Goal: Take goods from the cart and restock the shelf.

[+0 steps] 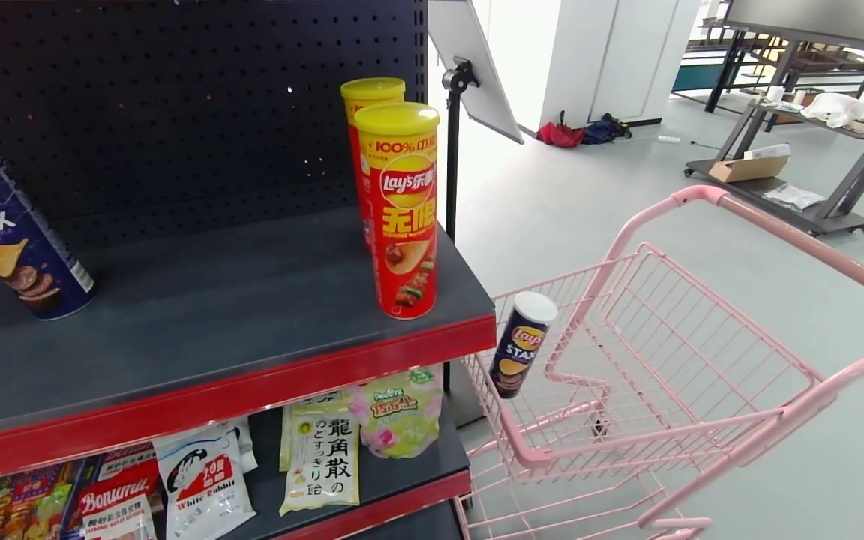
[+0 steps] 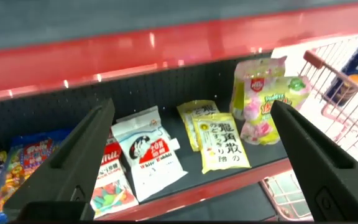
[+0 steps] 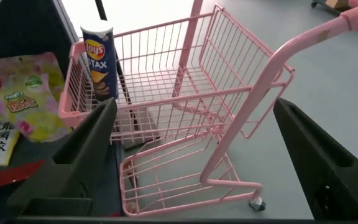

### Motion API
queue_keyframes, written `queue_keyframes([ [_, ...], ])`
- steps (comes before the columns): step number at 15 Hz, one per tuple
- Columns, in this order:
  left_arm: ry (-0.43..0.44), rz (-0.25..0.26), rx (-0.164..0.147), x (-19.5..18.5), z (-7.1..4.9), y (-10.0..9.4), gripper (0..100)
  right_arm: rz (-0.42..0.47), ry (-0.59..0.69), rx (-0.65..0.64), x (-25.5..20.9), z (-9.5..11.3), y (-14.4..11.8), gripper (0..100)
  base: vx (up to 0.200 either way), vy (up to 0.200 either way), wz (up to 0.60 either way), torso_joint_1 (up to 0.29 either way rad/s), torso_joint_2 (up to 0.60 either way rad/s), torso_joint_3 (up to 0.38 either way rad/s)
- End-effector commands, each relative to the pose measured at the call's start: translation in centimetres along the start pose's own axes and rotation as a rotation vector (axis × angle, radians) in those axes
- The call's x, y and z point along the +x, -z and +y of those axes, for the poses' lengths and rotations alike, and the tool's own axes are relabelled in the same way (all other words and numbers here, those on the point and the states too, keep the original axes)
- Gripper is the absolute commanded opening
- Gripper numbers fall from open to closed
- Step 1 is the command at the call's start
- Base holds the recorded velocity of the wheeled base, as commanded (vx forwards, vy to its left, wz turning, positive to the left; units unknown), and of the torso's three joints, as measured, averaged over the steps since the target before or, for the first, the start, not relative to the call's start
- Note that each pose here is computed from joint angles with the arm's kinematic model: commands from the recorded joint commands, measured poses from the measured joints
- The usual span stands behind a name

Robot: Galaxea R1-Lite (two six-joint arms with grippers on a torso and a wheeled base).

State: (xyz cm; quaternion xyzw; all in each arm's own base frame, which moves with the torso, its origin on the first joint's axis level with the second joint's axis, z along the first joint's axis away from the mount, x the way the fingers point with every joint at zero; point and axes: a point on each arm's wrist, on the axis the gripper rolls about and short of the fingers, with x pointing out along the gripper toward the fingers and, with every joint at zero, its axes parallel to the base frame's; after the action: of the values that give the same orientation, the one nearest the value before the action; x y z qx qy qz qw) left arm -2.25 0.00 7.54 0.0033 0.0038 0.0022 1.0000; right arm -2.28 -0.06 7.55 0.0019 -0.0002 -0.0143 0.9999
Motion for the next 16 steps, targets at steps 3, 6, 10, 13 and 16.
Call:
queue_keyframes([
  [3,0.000,0.002,0.001,0.0,0.0,0.0,100,0.000,0.001,-0.001,0.0,0.0,0.0,100,0.000,0.000,0.00,-0.188,0.55,0.360],
  [6,0.000,0.002,0.001,0.0,0.0,0.0,100,0.000,0.001,-0.001,0.0,0.0,0.0,100,0.000,0.000,0.00,-0.172,0.54,0.362],
  [10,0.000,0.000,0.000,0.0,0.0,0.0,100,0.008,0.005,-0.007,0.0,0.0,0.0,100,0.000,0.000,0.00,-0.049,0.16,0.110],
  [13,0.000,0.002,0.000,0.0,0.0,0.0,100,-0.071,-0.051,-0.025,-0.4,0.1,-3.4,100,0.000,0.000,0.00,0.000,0.00,0.000],
  [16,0.000,0.000,0.001,0.0,0.0,0.0,100,-0.021,-0.141,0.242,6.9,0.6,-18.9,100,0.000,0.000,0.00,0.000,0.00,0.000],
])
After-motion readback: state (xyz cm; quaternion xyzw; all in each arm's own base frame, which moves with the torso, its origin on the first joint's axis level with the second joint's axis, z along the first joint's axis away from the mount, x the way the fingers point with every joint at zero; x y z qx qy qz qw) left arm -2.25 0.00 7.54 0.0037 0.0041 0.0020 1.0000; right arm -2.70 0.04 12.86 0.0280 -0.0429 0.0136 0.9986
